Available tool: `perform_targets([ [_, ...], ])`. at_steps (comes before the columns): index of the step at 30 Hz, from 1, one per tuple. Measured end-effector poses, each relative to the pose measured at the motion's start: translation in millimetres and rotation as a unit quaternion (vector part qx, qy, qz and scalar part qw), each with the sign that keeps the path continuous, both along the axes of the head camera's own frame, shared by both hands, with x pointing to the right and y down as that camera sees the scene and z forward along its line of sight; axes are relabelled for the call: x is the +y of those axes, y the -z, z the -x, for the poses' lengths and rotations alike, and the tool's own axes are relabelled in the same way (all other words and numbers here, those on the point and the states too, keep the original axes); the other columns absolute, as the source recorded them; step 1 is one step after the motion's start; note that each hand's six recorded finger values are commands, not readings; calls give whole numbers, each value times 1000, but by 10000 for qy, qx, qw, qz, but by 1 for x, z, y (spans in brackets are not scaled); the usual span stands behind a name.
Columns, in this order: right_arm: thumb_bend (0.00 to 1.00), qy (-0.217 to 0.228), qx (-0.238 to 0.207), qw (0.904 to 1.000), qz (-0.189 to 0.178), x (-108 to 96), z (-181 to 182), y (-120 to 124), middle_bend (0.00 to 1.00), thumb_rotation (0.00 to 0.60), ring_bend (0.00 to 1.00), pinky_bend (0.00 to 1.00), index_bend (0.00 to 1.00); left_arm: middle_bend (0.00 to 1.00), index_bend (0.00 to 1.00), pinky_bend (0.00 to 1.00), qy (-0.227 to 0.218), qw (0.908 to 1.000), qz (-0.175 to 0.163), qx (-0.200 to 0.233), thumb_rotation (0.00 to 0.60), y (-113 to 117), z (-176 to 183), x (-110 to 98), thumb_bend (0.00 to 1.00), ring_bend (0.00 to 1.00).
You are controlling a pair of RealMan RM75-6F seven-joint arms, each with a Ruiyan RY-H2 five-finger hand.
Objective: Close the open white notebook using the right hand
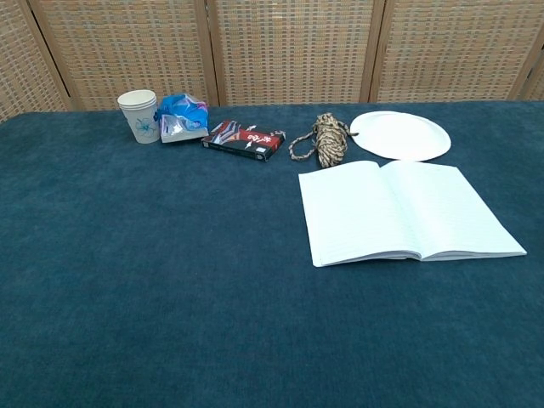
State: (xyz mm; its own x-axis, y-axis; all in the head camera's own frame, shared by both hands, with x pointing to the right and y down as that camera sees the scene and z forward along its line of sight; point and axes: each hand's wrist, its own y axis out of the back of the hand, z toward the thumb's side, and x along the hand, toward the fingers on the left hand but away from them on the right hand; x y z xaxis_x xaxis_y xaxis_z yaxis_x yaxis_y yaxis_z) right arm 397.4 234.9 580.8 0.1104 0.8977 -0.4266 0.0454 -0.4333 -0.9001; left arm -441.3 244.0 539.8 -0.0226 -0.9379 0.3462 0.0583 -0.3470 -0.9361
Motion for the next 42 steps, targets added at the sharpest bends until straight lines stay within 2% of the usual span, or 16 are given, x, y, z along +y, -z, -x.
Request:
perform_targets([
  [9,227,49,41,10000,6,-3,6,-7,0,600,0,0,0,0,0,0,55,10000,-60,-9,600,3,3,-1,63,0],
  [21,227,-20,2,9999,127,-49,42,-36,0,600,0,0,0,0,0,0,151,9998,5,-139,600,-5,9,-4,65,0],
  [27,236,57,-77,9998,176,-68,77,-47,0,600,0,0,0,0,0,0,224,9996,28,-156,600,-7,12,-6,66,0],
  [31,325,47,-227,9995,218,-75,107,-52,0,600,0,0,0,0,0,0,285,9994,48,-165,600,-10,16,-8,68,0],
  [42,424,159,-688,9969,343,-75,194,-69,0,600,0,0,0,0,0,0,373,9993,29,-86,600,-11,22,-12,69,0],
])
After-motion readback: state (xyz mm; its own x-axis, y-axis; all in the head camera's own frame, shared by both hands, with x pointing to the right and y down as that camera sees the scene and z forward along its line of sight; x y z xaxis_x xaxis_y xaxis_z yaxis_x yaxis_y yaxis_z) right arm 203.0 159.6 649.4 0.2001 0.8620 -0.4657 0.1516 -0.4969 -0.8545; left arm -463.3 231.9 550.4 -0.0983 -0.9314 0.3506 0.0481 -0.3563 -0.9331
